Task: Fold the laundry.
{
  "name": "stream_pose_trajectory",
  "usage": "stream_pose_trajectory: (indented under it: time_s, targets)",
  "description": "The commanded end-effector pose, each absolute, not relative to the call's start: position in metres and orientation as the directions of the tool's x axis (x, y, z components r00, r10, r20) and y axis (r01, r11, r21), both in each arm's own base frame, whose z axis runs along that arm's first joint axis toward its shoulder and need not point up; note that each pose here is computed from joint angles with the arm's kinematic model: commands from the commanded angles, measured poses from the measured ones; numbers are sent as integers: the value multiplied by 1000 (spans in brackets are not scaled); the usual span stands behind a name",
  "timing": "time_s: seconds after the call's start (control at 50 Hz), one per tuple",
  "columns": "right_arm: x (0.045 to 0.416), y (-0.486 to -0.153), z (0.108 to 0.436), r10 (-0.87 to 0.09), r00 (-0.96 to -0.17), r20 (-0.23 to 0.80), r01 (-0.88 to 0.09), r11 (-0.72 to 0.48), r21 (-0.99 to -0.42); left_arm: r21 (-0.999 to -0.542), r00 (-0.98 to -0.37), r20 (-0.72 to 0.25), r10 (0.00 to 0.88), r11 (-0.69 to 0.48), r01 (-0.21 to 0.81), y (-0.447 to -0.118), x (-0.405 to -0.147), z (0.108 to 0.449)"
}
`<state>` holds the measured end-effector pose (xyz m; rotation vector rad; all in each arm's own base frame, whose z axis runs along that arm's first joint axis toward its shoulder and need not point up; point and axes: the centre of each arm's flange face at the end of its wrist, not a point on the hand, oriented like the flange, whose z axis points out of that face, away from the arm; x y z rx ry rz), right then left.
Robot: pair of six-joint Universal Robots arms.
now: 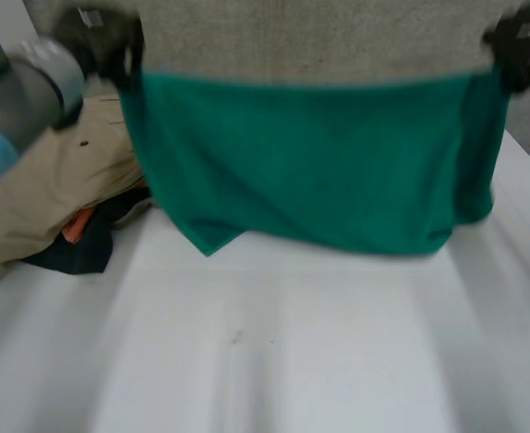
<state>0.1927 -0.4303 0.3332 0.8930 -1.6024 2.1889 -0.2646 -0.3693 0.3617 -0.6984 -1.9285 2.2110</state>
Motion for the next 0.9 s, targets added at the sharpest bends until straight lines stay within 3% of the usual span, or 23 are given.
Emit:
stream_pose_trajectory:
  time_s: [0.02,0.08,0.24,0.34,0.46,0.54,0.64,0.7,0.72,0.78,0.86,0.9]
  targets:
    - [188,-436,388,15,-910,414,-343,-587,-733,-921,-937,-136,321,-390,0,-362,-263,426]
    - [187,-434,387,23,-918,395,-325,-612,-721,-910,-946,-128,298,-415,-8,-362,-262,428]
    - [188,-433,343,-45,-901,432,-345,-530,-775,-942,-936,-168,309,-331,60,-377,-265,373]
    - [177,-426,294,-133,-885,446,-376,-359,-854,-973,-903,-200,380,-187,137,-372,-267,316]
    - [161,-403,232,-265,-859,438,-428,-100,-898,-963,-850,-259,459,-58,263,-346,-267,266]
    - [147,-379,204,-346,-819,457,-499,38,-866,-915,-791,-348,503,2,404,-320,-258,239]
    - [131,-342,184,-464,-732,500,-627,168,-761,-798,-687,-449,571,89,596,-276,-240,211]
    - [121,-326,181,-515,-690,509,-683,229,-694,-742,-641,-453,620,137,656,-253,-233,199]
    - [117,-313,179,-564,-653,506,-724,266,-637,-700,-610,-446,655,169,694,-238,-229,191]
    - [111,-290,183,-652,-578,490,-789,293,-541,-616,-551,-410,727,224,755,-210,-224,176]
    - [112,-274,186,-707,-500,500,-841,260,-474,-553,-507,-385,771,247,796,-194,-222,175]
    - [112,-274,189,-704,-478,525,-854,233,-465,-547,-500,-379,779,247,800,-193,-223,177]
